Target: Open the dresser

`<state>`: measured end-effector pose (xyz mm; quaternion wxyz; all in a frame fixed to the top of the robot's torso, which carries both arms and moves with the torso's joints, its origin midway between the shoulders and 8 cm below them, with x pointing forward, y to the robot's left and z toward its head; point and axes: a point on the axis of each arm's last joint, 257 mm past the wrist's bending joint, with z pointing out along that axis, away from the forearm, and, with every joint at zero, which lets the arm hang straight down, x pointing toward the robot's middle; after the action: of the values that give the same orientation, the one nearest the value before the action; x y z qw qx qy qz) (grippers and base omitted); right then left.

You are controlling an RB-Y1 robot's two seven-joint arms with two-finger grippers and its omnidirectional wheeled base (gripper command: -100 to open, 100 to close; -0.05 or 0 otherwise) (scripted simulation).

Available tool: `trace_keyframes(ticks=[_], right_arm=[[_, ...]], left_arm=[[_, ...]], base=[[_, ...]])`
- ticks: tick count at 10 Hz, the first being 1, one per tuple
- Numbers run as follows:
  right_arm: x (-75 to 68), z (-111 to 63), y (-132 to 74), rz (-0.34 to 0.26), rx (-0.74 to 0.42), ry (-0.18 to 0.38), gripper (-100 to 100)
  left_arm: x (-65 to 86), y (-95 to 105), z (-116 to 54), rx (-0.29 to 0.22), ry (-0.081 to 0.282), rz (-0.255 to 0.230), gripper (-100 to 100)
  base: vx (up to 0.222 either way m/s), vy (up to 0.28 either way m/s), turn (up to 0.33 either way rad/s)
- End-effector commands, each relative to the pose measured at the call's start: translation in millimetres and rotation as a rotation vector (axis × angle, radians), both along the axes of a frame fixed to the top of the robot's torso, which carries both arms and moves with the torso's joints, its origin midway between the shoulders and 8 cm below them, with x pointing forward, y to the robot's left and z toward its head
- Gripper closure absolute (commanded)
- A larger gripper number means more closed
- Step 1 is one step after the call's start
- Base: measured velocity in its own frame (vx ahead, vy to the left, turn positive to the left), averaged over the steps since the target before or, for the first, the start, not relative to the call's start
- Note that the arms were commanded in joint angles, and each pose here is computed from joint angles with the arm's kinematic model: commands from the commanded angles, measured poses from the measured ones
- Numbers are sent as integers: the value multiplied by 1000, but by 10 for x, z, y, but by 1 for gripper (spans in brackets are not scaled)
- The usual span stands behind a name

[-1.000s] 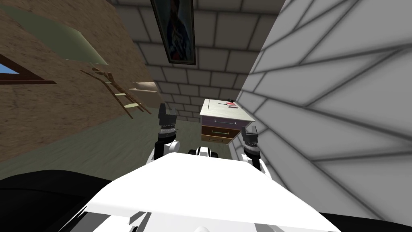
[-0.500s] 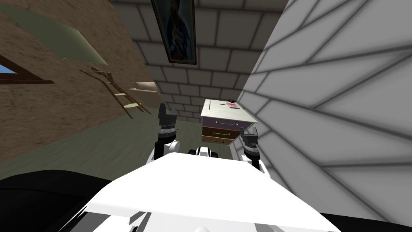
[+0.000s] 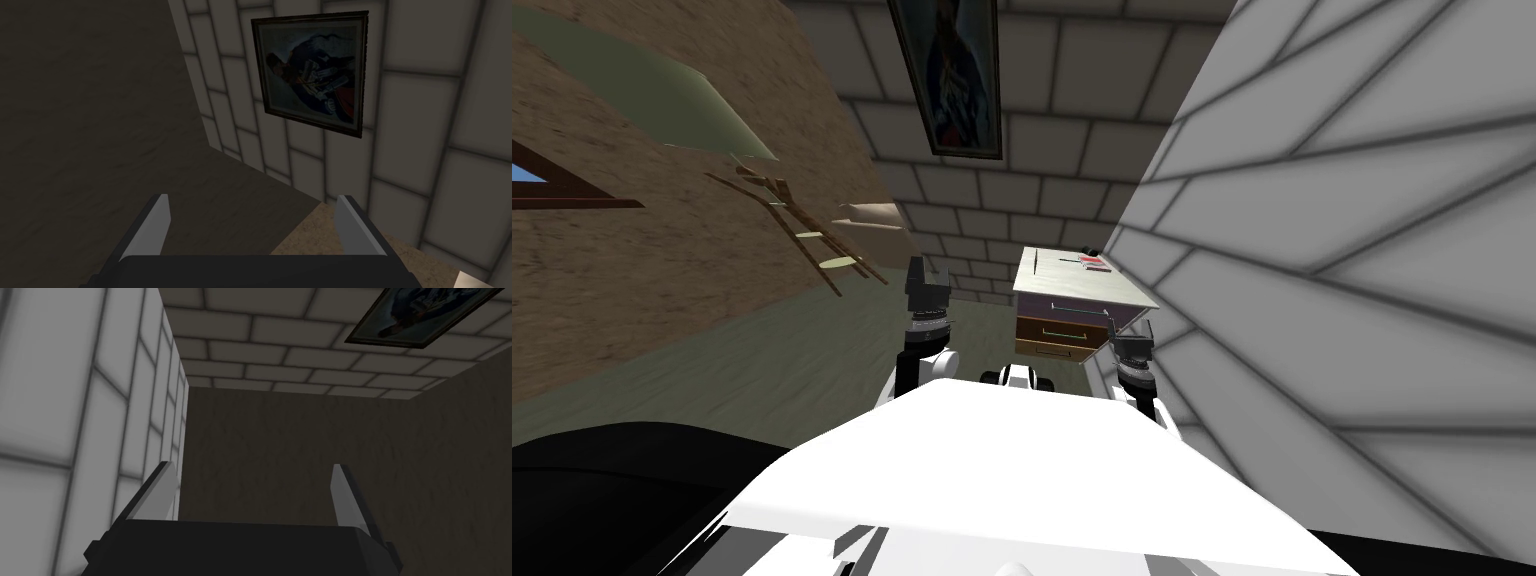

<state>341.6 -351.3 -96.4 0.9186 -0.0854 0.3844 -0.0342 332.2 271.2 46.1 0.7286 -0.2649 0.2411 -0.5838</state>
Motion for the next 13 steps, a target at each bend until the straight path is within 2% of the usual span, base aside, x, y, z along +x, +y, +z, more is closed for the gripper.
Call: trace_keyframes(ticks=[1,2,3,6,7,9,10,12,13], right_arm=[[4,-109,-40,-62,-62,-1,-100],[4,-109,-40,-82,-83,-4,-100],[0,-208,-73,-106,-109,0,-100],[1,-217,-77,-151,-155,-6,-100],[-4,-322,-109,-183,-188,-1,-100],[-4,-327,-111,-215,-222,-6,-100],[-10,-429,-139,-240,-249,0,-100],[-10,-438,-142,-276,-287,-5,-100],[-19,-542,-167,-300,-312,2,-100]], left_arm=[[0,0,0,0,0,0,0],[0,0,0,0,0,0,0],[0,0,0,0,0,0,0],[0,0,0,0,0,0,0],[0,0,0,0,0,0,0],[0,0,0,0,0,0,0],[0,0,0,0,0,0,0],[0,0,0,0,0,0,0],[0,0,0,0,0,0,0]], base=[[49,43,0],[30,16,1],[42,25,7],[26,17,1],[38,25,5],[34,30,1],[36,29,6],[33,28,0],[46,28,5]])
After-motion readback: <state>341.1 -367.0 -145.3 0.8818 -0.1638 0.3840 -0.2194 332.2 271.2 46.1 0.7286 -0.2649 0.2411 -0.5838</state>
